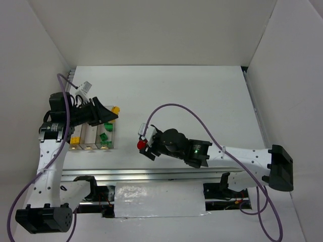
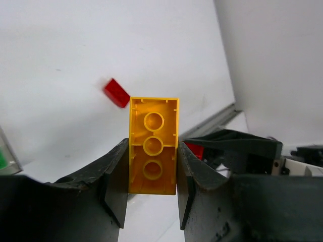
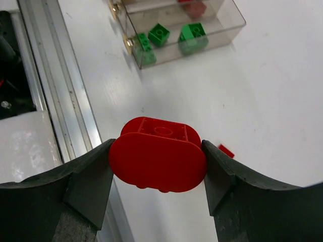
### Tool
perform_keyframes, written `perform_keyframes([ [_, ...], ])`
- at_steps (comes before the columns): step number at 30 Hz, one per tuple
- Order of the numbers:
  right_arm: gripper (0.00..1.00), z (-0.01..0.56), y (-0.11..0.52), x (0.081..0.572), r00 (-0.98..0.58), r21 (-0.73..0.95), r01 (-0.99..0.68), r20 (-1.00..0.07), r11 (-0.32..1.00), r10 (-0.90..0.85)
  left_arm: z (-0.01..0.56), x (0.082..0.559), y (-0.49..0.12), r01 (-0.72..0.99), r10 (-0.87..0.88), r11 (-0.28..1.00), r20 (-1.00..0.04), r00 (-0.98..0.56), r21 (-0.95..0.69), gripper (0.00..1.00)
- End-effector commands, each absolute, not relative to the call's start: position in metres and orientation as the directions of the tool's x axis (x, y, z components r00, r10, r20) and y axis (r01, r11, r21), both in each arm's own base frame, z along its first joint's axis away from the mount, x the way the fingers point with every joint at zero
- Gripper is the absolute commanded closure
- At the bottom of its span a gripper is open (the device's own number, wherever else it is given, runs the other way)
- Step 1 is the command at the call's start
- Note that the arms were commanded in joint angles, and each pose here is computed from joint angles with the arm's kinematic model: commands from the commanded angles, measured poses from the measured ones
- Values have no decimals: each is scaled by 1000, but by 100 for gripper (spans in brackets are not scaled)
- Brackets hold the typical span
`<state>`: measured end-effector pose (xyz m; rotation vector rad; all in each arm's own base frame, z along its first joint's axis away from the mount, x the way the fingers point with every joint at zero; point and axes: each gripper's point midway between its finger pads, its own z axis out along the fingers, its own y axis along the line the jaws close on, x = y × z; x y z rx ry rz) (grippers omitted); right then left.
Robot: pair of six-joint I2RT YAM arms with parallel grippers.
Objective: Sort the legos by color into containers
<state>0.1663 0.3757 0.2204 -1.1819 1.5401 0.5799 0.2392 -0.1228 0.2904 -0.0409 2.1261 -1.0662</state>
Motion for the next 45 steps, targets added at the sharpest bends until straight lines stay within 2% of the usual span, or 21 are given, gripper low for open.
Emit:
perform_keyframes([
  [1,100,251,362,173,38,-146,-876,-971,459,-237,307,263,-98,271,-343,757,-715,-609,-594,100],
  [2,100,248,353,177,17,-124,-866,-976,484,-219,291,280,-56,63,-365,877,-746,-557,-476,100],
  [3,100,241,351,179,3,-115,-862,-975,494,-222,281,285,-31,-63,-374,912,-759,-532,-405,100],
  [7,100,240,336,176,-14,-69,-864,-987,499,-161,222,290,59,-476,-366,873,-783,-503,-102,100],
  [13,100,247,332,173,-13,-54,-868,-991,494,-131,190,331,90,-468,-286,883,-837,-466,-41,100],
  [15,100,249,331,171,-13,-42,-872,-994,488,-110,189,346,102,-441,-276,895,-860,-430,-67,100],
  [21,100,251,331,162,-19,-20,-894,-997,448,-81,145,357,135,-478,-247,877,-813,-527,43,97],
  [23,100,254,330,161,-15,-18,-895,-997,446,-70,123,355,139,-489,-268,871,-781,-564,54,84],
  [27,100,257,327,159,-8,-17,-896,-998,445,-56,98,347,150,-538,-343,843,-744,-574,27,68],
  [28,100,258,327,159,-7,-17,-896,-999,443,-53,97,346,153,-543,-352,839,-743,-569,19,68],
  [31,100,260,327,159,-5,-17,-898,-999,441,-49,100,345,154,-564,-367,826,-749,-552,10,53],
  [32,100,257,328,159,-10,-15,-899,-998,438,-56,101,343,157,-585,-378,811,-753,-538,11,45],
  [33,100,257,329,158,-11,-15,-900,-998,435,-58,102,340,159,-603,-387,798,-758,-525,10,17],
  [34,100,254,331,158,-16,-15,-902,-998,431,-69,102,340,159,-605,-387,796,-759,-524,12,1],
  [41,100,247,336,162,-35,-5,-900,-996,437,-83,112,345,151,-592,-413,804,-769,-488,-55,0],
  [45,100,245,339,166,-48,5,-896,-995,443,-87,156,354,136,-576,-478,794,-784,-396,-193,0],
])
